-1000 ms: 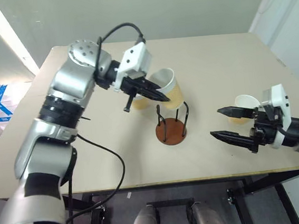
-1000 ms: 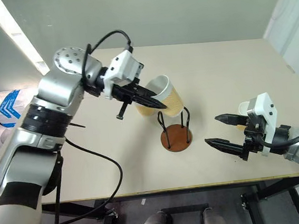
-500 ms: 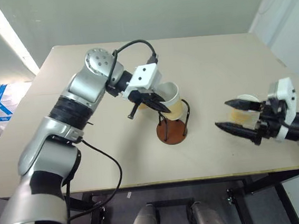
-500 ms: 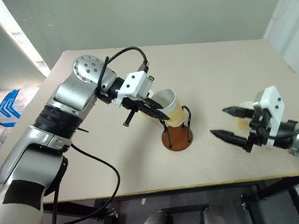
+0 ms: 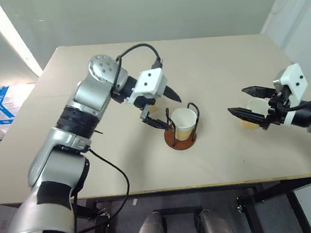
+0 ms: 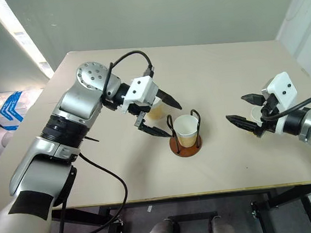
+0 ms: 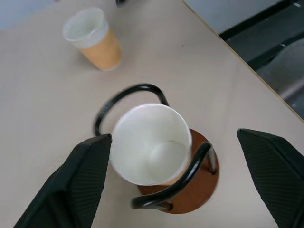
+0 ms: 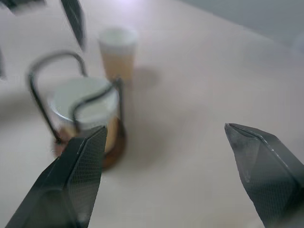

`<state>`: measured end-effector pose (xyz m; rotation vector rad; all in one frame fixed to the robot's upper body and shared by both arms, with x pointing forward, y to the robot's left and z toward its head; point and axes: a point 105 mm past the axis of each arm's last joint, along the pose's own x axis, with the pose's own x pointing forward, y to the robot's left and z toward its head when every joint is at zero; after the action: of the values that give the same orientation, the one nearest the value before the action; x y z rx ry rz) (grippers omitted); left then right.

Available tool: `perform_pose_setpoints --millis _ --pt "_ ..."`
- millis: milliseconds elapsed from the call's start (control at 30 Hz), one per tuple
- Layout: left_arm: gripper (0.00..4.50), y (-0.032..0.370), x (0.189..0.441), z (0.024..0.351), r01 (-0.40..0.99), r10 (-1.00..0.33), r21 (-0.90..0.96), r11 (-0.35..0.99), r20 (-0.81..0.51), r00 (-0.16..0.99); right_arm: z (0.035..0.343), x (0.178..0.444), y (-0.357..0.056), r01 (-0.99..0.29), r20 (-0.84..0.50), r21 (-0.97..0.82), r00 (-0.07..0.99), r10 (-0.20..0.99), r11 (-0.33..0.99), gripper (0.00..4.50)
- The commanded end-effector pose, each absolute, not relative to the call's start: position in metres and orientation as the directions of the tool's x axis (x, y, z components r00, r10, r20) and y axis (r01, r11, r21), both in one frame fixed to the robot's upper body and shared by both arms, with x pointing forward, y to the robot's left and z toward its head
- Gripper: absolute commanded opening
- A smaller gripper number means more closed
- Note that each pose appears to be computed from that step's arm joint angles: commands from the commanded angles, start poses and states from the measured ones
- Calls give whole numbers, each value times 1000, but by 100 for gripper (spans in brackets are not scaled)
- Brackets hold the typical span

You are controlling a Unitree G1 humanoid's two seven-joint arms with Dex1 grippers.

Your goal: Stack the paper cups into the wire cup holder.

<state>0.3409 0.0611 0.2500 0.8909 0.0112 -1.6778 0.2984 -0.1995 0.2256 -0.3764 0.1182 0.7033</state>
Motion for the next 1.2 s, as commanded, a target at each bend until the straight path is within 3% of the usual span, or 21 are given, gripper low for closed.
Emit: perform_pose_setpoints --millis 33,233,433,700,933,1033,1200 --pt "442 62 338 300 827 -927 523 -205 -375 7 237 306 -216 -599 -290 -421 801 524 681 419" --pt "442 88 334 330 874 -979 485 -30 -192 73 237 305 -226 -648 -445 -530 762 471 547 419" --pt "442 134 317 330 913 -980 393 112 -110 168 214 306 -236 -729 -593 -522 684 426 443 419" --pt "442 165 312 291 915 -924 316 251 -204 324 194 329 -240 -752 -632 -520 658 410 405 419" --pt "442 170 308 278 907 -904 311 284 -229 361 178 343 -252 -773 -687 -515 631 361 370 419" --pt "446 170 306 276 908 -902 308 283 -235 361 174 346 -251 -782 -694 -510 621 365 359 359" --pt "446 170 306 274 917 -911 291 274 -226 344 175 348 -248 -785 -692 -519 618 374 337 176"
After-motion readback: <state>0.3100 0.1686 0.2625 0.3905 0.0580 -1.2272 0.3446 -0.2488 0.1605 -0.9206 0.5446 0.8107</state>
